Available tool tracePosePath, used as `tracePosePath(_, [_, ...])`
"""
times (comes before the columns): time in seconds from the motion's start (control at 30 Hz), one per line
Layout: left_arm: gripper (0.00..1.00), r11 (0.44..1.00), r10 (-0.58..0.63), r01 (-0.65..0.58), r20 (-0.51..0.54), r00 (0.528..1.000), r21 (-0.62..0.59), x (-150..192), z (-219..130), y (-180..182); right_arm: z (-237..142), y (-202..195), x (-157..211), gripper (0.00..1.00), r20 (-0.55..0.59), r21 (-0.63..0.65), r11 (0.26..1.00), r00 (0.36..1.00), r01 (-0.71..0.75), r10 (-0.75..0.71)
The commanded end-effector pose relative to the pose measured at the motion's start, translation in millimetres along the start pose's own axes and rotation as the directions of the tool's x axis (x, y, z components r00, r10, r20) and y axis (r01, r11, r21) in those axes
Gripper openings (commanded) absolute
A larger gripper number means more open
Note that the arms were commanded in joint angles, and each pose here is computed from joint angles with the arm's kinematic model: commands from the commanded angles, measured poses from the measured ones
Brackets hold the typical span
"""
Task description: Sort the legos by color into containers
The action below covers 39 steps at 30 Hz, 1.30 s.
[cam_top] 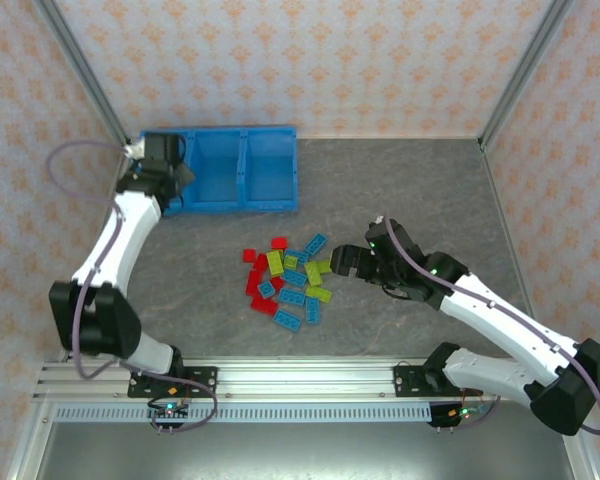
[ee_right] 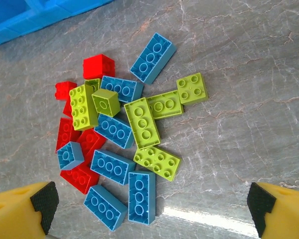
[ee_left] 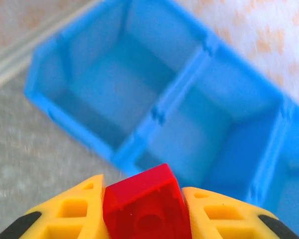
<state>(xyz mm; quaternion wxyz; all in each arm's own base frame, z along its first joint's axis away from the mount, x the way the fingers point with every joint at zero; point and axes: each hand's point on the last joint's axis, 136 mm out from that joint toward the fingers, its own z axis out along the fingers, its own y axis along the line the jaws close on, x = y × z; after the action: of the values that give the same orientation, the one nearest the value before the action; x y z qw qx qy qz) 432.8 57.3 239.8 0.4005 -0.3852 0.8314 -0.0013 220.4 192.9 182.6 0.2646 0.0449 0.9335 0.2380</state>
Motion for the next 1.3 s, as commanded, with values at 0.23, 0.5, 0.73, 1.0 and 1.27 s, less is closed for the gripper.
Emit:
tracePosePath(0.23, [0.26, 0.973, 0.005, -0.038, -0.142, 0.990, -0.228, -48.2, 135.5, 10.4, -37.8, -21.8, 2.2, 0.99, 0.075, 0.024, 0.999, 0.996, -0.044, 0.042])
tracePosePath(0.5, [0.52, 0.984, -0.031, 0.007, -0.135, 0.990, -0.178, -61.2, 141.2, -4.5, -48.3, -46.4, 3.0, 0.99, 0.148, 0.077, 0.992, 0.985, -0.096, 0.084])
tracePosePath(0.73, [0.58, 0.997, -0.007, -0.004, -0.136, 0.991, -0.079, -48.9, 76.6, -30.8, -38.1, -38.2, -13.2, 0.99, 0.192, 0.086, 0.992, 0.978, -0.094, 0.076])
tracePosePath(1.0, [0.56, 0.933, 0.302, -0.259, -0.157, 0.940, 0.249, 56.0, -52.8, -81.8, 6.7, -0.1, -36.3, 0.99, 0.113, 0.119, 0.993, 0.993, 0.017, -0.030])
tracePosePath(1.27, [0.58, 0.428, 0.855, -0.611, -0.079, 0.512, 0.666, 201.1, -168.5, -61.7, 83.3, 10.1, -58.4, 1.00, 0.070, 0.293, 0.953, 0.996, -0.082, 0.064])
